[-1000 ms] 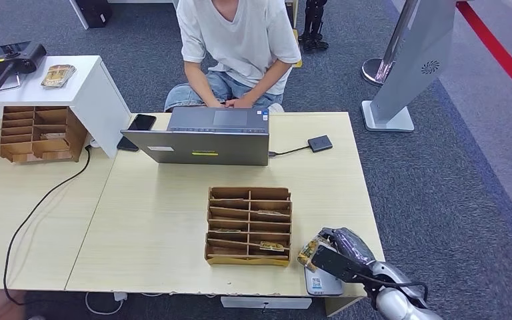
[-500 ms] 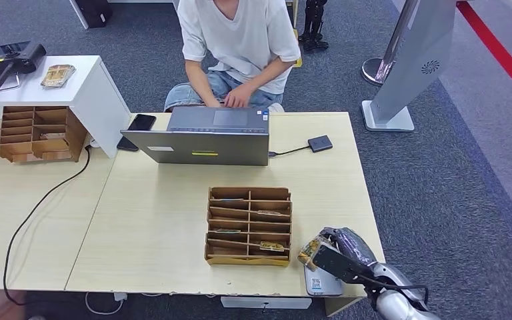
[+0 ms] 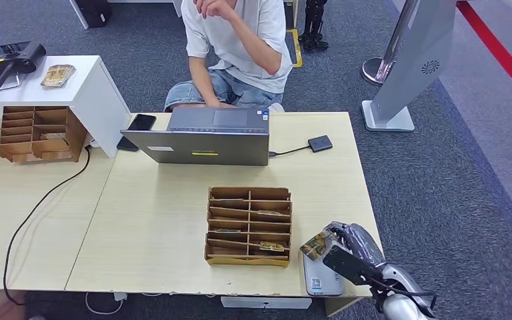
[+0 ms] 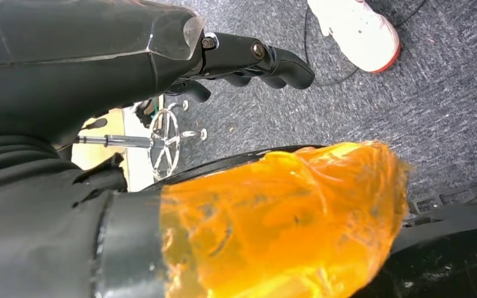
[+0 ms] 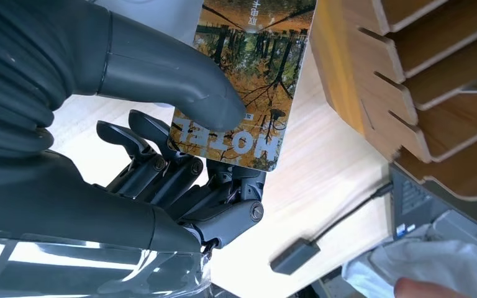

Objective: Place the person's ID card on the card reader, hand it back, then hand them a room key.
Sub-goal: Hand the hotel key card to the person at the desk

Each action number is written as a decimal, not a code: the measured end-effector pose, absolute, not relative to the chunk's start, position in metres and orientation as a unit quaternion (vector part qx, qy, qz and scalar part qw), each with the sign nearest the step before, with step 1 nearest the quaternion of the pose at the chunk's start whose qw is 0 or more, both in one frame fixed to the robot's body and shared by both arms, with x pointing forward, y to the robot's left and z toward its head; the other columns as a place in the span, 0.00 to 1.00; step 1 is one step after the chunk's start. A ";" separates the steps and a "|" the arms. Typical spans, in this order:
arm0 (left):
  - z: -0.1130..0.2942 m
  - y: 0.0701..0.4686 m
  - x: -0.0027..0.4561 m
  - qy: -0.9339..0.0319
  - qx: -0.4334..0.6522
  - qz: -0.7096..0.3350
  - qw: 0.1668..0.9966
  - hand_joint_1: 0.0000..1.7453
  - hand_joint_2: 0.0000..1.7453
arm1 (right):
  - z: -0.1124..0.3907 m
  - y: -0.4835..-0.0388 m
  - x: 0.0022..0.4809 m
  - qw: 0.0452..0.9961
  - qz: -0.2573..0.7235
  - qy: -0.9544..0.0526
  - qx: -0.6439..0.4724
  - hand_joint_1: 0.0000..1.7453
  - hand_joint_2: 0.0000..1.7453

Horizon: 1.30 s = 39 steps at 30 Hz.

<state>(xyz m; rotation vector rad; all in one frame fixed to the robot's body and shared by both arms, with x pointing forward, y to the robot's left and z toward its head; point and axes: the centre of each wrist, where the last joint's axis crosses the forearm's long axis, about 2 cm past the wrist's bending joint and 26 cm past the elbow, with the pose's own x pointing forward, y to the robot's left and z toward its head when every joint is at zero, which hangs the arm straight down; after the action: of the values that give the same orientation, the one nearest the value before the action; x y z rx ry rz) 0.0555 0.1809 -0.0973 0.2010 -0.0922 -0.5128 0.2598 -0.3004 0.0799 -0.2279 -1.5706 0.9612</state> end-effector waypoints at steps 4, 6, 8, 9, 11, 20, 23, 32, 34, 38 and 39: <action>-0.097 0.181 0.056 -0.045 0.100 -0.250 0.962 0.00 0.00 | 0.085 -0.300 0.258 0.584 0.404 -0.695 -0.107 1.00 1.00; -0.097 0.181 0.056 -0.045 0.101 -0.249 0.962 0.00 0.00 | 0.087 -0.300 0.257 0.576 0.399 -0.704 -0.113 1.00 1.00; -0.097 0.181 0.056 -0.045 0.101 -0.248 0.963 0.00 0.00 | 0.089 -0.298 0.256 0.569 0.395 -0.712 -0.116 1.00 1.00; -0.097 0.181 0.056 -0.044 0.101 -0.247 0.963 0.00 0.00 | 0.090 -0.297 0.256 0.565 0.393 -0.716 -0.117 1.00 1.00; -0.097 0.181 0.055 -0.044 0.101 -0.246 0.963 0.00 0.00 | 0.091 -0.295 0.255 0.558 0.388 -0.724 -0.119 1.00 1.00; -0.097 0.178 0.055 -0.044 0.099 -0.243 0.964 0.00 0.00 | 0.100 -0.282 0.253 0.522 0.367 -0.761 -0.118 1.00 1.00; -0.096 0.177 0.055 -0.044 0.098 -0.242 0.964 0.00 0.00 | 0.104 -0.276 0.253 0.509 0.358 -0.774 -0.117 1.00 1.00; -0.096 0.177 0.055 -0.044 0.098 -0.241 0.965 0.00 0.00 | 0.114 -0.261 0.255 0.477 0.329 -0.806 -0.118 1.00 1.00; -0.096 0.177 0.055 -0.044 0.099 -0.240 0.965 0.00 0.00 | 0.118 -0.259 0.256 0.468 0.323 -0.814 -0.120 1.00 1.00; -0.096 0.177 0.055 -0.044 0.098 -0.240 0.965 0.00 0.00 | 0.127 -0.254 0.262 0.449 0.310 -0.828 -0.126 1.00 1.00; -0.096 0.177 0.055 -0.044 0.098 -0.240 0.965 0.00 0.00 | 0.129 -0.253 0.264 0.445 0.307 -0.831 -0.128 1.00 1.00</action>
<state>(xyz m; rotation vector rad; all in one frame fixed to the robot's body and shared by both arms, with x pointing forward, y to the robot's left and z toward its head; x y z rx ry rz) 0.0554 0.1766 -0.0963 0.1991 -0.0882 -0.4857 0.2642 -0.2527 0.1294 -0.3179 -2.0601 0.7618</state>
